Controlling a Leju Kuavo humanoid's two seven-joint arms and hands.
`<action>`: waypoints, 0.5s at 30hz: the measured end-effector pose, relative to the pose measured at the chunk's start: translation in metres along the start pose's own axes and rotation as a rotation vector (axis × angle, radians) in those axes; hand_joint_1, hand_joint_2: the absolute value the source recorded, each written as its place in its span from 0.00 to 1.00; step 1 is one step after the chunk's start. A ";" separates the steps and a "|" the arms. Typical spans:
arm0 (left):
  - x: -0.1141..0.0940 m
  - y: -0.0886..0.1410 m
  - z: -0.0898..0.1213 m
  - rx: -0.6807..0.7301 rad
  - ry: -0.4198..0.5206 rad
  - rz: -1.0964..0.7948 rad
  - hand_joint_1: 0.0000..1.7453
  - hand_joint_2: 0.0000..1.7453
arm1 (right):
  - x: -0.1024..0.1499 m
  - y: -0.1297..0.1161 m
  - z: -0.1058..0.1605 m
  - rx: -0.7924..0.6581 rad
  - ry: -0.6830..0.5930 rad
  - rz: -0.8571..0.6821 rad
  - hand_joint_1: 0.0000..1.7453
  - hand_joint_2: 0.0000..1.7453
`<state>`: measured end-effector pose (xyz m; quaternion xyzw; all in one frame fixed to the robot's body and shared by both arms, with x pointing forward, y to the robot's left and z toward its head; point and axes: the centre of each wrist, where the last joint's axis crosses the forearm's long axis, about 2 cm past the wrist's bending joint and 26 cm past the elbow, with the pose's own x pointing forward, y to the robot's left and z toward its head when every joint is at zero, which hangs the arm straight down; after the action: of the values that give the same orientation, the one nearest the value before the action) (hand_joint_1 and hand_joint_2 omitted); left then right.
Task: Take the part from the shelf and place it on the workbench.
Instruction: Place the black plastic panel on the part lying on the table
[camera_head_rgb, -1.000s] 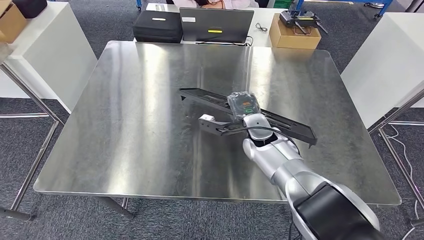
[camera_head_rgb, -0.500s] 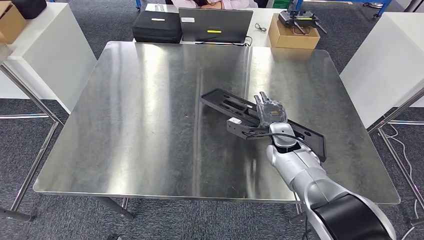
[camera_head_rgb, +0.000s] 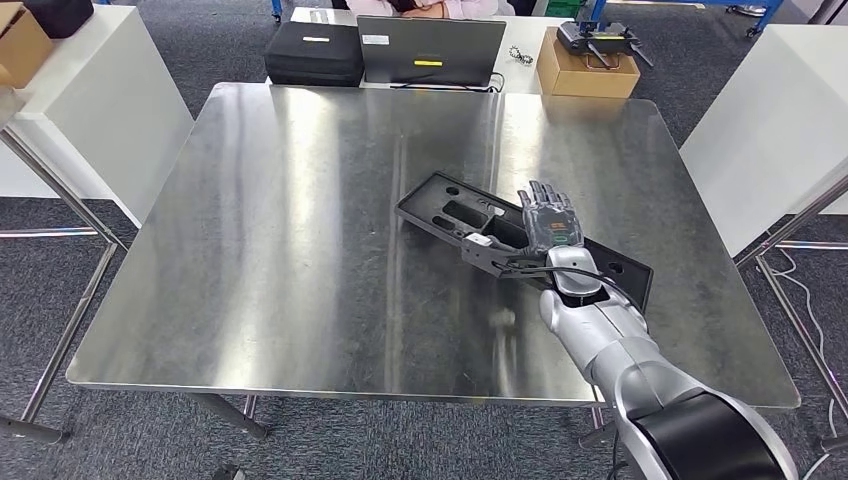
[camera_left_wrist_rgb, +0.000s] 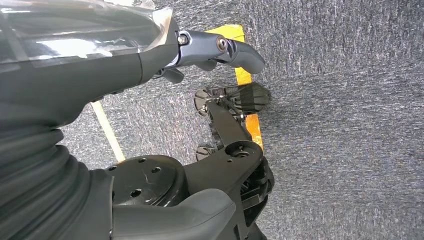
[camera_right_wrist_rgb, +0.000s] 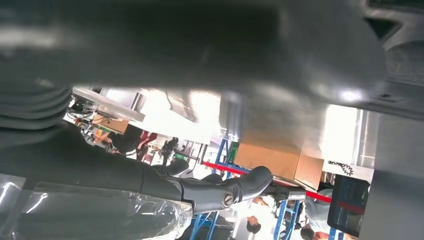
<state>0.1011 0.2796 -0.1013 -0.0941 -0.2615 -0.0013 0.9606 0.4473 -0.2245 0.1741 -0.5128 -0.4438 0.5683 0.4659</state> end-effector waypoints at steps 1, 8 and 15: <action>0.000 0.000 0.000 -0.001 0.001 -0.002 0.00 1.00 | 0.000 0.000 0.000 -0.001 0.000 0.002 0.00 0.00; 0.004 0.000 -0.001 -0.013 0.015 -0.026 0.00 1.00 | -0.006 -0.003 -0.001 -0.029 -0.034 0.025 0.00 0.00; 0.009 -0.002 -0.003 -0.022 0.016 -0.045 0.00 1.00 | 0.010 -0.030 -0.001 -0.195 -0.234 0.053 0.00 0.00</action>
<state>0.1107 0.2779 -0.0989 -0.0990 -0.2560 -0.0267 0.9612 0.4503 -0.2093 0.2014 -0.4974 -0.5344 0.5906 0.3438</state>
